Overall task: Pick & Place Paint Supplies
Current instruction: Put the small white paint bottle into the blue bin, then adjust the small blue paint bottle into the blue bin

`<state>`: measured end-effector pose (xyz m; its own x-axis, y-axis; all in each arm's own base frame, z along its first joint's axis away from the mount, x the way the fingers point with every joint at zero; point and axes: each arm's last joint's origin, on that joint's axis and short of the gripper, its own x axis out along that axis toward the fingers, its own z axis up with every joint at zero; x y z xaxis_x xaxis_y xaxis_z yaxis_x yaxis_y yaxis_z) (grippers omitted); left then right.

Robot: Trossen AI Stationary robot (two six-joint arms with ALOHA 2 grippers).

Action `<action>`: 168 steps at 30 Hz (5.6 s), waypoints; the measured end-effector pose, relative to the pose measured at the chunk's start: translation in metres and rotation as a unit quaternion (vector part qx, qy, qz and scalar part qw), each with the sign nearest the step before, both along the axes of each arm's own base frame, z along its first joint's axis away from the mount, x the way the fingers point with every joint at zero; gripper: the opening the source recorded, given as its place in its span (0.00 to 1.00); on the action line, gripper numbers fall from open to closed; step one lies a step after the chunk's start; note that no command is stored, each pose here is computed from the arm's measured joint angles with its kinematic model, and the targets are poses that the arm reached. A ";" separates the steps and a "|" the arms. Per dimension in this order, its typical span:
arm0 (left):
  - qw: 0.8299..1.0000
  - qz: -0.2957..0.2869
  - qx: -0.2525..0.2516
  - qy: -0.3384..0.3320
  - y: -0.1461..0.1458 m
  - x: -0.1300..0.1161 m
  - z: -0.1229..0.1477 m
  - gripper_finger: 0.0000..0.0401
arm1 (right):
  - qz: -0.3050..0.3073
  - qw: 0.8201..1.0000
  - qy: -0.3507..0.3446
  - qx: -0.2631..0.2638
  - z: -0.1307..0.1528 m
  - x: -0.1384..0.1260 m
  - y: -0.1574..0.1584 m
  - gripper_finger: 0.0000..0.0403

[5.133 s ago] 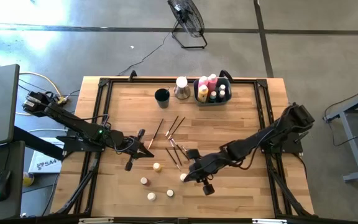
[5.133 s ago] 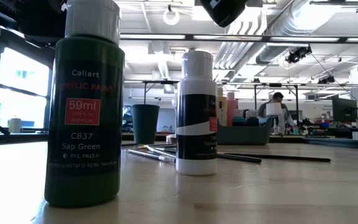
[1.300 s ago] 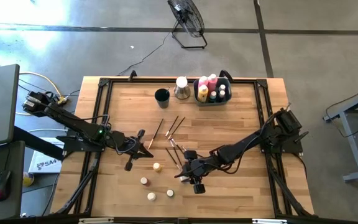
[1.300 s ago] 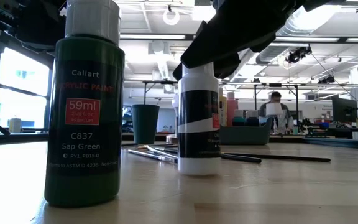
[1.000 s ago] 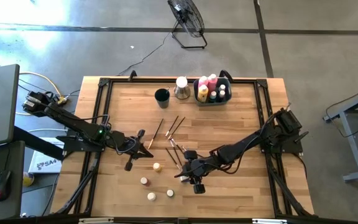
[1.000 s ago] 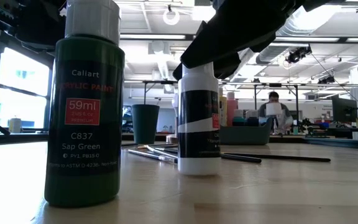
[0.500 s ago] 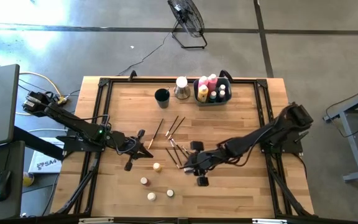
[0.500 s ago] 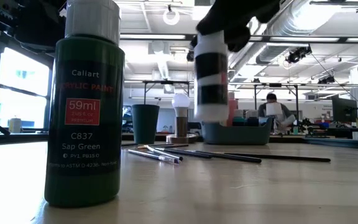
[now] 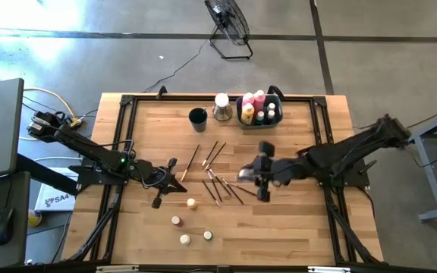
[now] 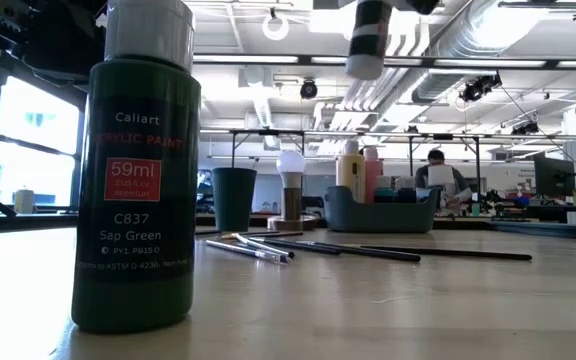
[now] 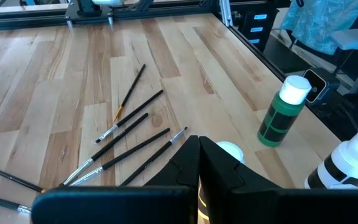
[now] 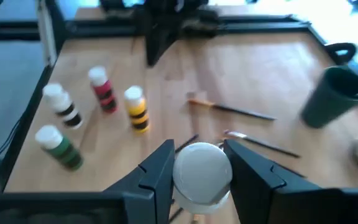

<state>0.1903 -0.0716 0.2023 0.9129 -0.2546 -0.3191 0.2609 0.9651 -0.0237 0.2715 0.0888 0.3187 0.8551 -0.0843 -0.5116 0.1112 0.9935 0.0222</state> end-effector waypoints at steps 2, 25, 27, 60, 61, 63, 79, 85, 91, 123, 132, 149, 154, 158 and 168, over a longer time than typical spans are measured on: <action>1.000 0.000 0.000 0.000 0.000 0.000 0.000 0.01 | -0.015 1.000 -0.007 -0.002 0.010 -0.010 -0.009 0.28; 1.000 0.002 0.000 -0.001 0.000 0.000 0.000 0.01 | -0.274 0.961 0.027 -0.033 0.032 -0.063 -0.113 0.28; 1.000 0.002 0.000 0.000 0.000 0.000 0.000 0.01 | -0.288 0.956 0.044 -0.031 0.028 -0.063 -0.120 0.28; 1.000 0.000 -0.001 0.002 0.000 0.000 0.000 0.01 | -0.322 0.943 0.047 0.072 -0.072 -0.081 -0.205 0.29; 1.000 0.000 -0.001 0.002 0.000 0.000 0.000 0.01 | -0.323 0.942 0.050 0.073 -0.073 -0.081 -0.205 0.29; 1.000 0.000 0.000 0.004 0.000 0.000 -0.001 0.01 | -0.327 0.940 0.058 0.075 -0.074 -0.083 -0.207 0.28; 1.000 0.002 0.008 0.017 0.001 -0.001 -0.003 0.01 | -0.382 0.921 0.063 0.040 -0.071 -0.096 -0.221 0.28; 1.000 0.002 0.008 0.018 0.001 -0.001 -0.004 0.01 | -0.399 0.915 0.053 0.030 -0.069 -0.101 -0.230 0.29; 1.000 0.002 0.009 0.020 0.001 -0.001 -0.004 0.01 | -0.396 0.915 0.060 0.036 -0.073 -0.100 -0.234 0.28; 1.000 0.014 0.015 0.023 0.001 -0.001 -0.005 0.01 | -0.395 0.910 0.111 0.052 -0.115 -0.077 -0.262 0.30; 1.000 0.014 0.013 0.024 0.001 -0.001 -0.005 0.01 | -0.390 0.911 0.123 0.055 -0.117 -0.077 -0.261 0.35; 1.000 0.014 0.013 0.024 0.001 -0.001 -0.005 0.01 | -0.363 0.918 0.141 0.070 -0.105 -0.092 -0.246 0.35; 1.000 0.014 0.013 0.024 0.001 -0.001 -0.005 0.01 | -0.363 0.923 0.115 0.060 -0.083 -0.106 -0.233 0.32; 1.000 0.014 0.013 0.023 0.001 -0.001 -0.005 0.01 | -0.359 0.931 0.051 0.042 -0.061 -0.116 -0.224 0.30; 1.000 0.014 0.013 0.023 0.001 -0.001 -0.005 0.01 | -0.287 0.951 -0.090 0.078 -0.023 -0.128 -0.193 0.29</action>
<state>0.1889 -0.0701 0.1976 0.9038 -0.2205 -0.3668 0.2330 0.9724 -0.0107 0.1435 -0.1043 0.2958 0.7656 -0.4985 -0.4066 0.6146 0.7535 0.2334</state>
